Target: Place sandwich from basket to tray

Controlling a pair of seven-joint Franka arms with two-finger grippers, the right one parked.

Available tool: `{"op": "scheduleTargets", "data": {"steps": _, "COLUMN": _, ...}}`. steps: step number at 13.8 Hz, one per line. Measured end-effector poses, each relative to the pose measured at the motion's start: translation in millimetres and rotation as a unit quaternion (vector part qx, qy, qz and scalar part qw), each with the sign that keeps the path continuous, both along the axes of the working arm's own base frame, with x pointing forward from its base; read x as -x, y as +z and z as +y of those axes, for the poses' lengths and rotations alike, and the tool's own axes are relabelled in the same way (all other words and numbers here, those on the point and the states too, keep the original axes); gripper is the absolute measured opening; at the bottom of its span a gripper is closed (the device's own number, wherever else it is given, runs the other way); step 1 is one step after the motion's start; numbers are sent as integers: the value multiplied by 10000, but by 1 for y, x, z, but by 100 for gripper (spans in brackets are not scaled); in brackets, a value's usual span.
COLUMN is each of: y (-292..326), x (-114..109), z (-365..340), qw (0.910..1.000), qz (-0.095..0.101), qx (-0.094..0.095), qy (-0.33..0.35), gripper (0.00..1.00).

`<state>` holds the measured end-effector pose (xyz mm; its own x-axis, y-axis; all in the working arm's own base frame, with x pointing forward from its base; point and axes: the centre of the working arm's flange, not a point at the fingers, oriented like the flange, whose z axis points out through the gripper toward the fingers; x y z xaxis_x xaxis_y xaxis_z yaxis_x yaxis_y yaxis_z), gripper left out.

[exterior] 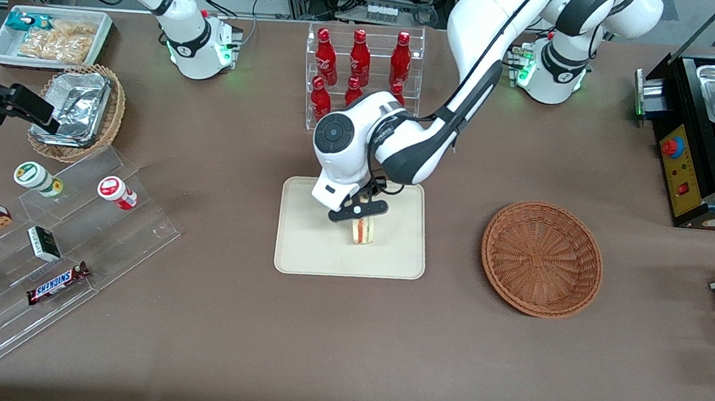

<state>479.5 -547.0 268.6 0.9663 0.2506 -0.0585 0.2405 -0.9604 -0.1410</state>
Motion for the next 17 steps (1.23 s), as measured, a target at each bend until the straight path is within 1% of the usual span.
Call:
{"op": "scheduleTargets", "data": {"steps": 3, "y": -17, "x": -3, "z": -3, "qw": 10000, "qz": 33, "qx": -46, "qy": 82, "gripper": 15}}
{"op": "scheduleTargets", "data": {"steps": 7, "y": -32, "x": -6, "z": -7, "qw": 10000, "qz": 16, "qx": -25, "qy": 94, "gripper": 15}}
{"op": "scheduleTargets", "data": {"steps": 8, "y": -34, "x": -6, "z": -7, "qw": 10000, "qz": 15, "qx": -23, "qy": 95, "gripper": 20}}
{"op": "scheduleTargets", "data": {"steps": 9, "y": -34, "x": -7, "z": -7, "qw": 10000, "qz": 9, "qx": -17, "qy": 94, "gripper": 20}}
{"op": "scheduleTargets", "data": {"steps": 11, "y": -30, "x": -8, "z": -8, "qw": 10000, "qz": -14, "qx": 11, "qy": 94, "gripper": 36}}
{"op": "scheduleTargets", "data": {"steps": 13, "y": -21, "x": -10, "z": -11, "qw": 9999, "qz": -68, "qx": 73, "qy": 95, "gripper": 56}}
{"op": "scheduleTargets", "data": {"steps": 15, "y": 0, "x": -12, "z": -13, "qw": 9998, "qz": -134, "qx": 146, "qy": 96, "gripper": 78}}
{"op": "scheduleTargets", "data": {"steps": 16, "y": 12, "x": -13, "z": -13, "qw": 9997, "qz": -162, "qx": 170, "qy": 101, "gripper": 86}}
{"op": "scheduleTargets", "data": {"steps": 17, "y": 26, "x": -15, "z": -10, "qw": 9996, "qz": -178, "qx": 166, "qy": 124, "gripper": 98}}
